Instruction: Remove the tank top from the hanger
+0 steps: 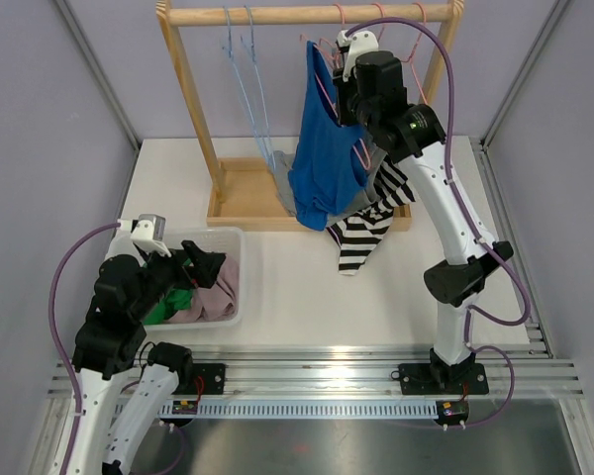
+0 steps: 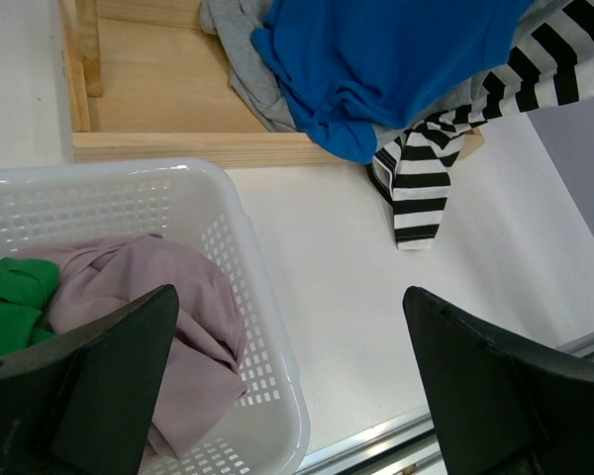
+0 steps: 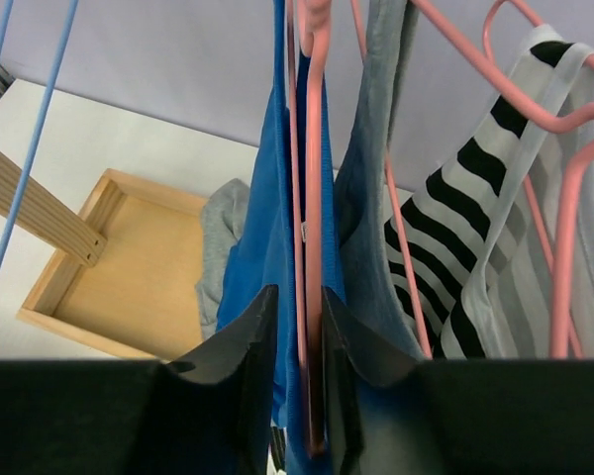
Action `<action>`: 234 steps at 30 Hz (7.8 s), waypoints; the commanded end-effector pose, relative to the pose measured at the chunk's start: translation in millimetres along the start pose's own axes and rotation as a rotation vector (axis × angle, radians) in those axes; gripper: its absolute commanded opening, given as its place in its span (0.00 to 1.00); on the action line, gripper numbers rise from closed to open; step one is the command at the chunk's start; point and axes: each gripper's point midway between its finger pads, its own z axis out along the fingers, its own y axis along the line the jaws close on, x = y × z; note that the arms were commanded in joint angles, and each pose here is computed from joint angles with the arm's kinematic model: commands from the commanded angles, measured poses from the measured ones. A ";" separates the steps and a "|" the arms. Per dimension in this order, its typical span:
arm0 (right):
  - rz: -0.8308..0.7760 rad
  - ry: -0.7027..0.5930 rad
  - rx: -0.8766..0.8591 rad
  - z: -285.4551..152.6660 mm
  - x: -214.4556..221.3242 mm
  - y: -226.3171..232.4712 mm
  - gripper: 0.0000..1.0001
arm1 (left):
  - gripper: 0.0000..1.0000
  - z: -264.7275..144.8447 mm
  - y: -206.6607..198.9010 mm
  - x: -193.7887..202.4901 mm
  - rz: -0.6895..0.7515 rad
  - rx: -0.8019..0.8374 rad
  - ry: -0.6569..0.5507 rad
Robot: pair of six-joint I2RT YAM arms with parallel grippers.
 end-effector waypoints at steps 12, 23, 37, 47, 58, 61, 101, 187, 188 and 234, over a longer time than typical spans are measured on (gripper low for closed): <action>0.113 -0.250 -0.144 -51.1 -82.1 15.3 0.00 | 0.99 2.4 -13.9 -10.4 0.036 0.079 -0.032; 0.136 -0.324 -0.215 -113.5 -108.0 13.0 0.00 | 0.99 1.2 -17.1 -12.8 0.054 0.095 -0.033; 0.158 -0.165 -0.538 -238.0 -5.4 40.0 0.00 | 0.99 -7.2 -47.0 -30.2 0.117 0.245 -0.075; 0.239 -0.060 -0.563 -330.9 75.3 22.7 0.00 | 0.99 -0.9 -89.1 -71.4 0.056 0.393 -0.110; 0.332 0.051 -0.680 -313.4 141.7 49.6 0.00 | 0.99 48.2 -152.4 -73.7 0.112 0.331 -0.138; 0.344 0.066 -0.731 -311.0 143.7 58.8 0.00 | 0.99 58.9 -165.8 -67.6 0.160 0.283 -0.156; 0.282 -0.331 -0.715 -303.0 139.7 47.1 0.00 | 0.00 69.6 -139.6 -6.0 0.009 0.352 -0.029; 0.093 -0.310 -0.041 -126.3 -72.6 47.4 0.88 | 0.99 37.7 -80.4 26.3 0.098 0.035 0.166; 0.091 -0.310 -0.076 -137.8 -68.1 47.7 0.99 | 0.99 44.9 -90.0 36.2 0.106 0.057 0.194; 0.218 -0.142 -0.321 -299.6 128.1 -6.8 0.99 | 0.00 21.9 -63.3 -23.2 0.280 -0.443 0.024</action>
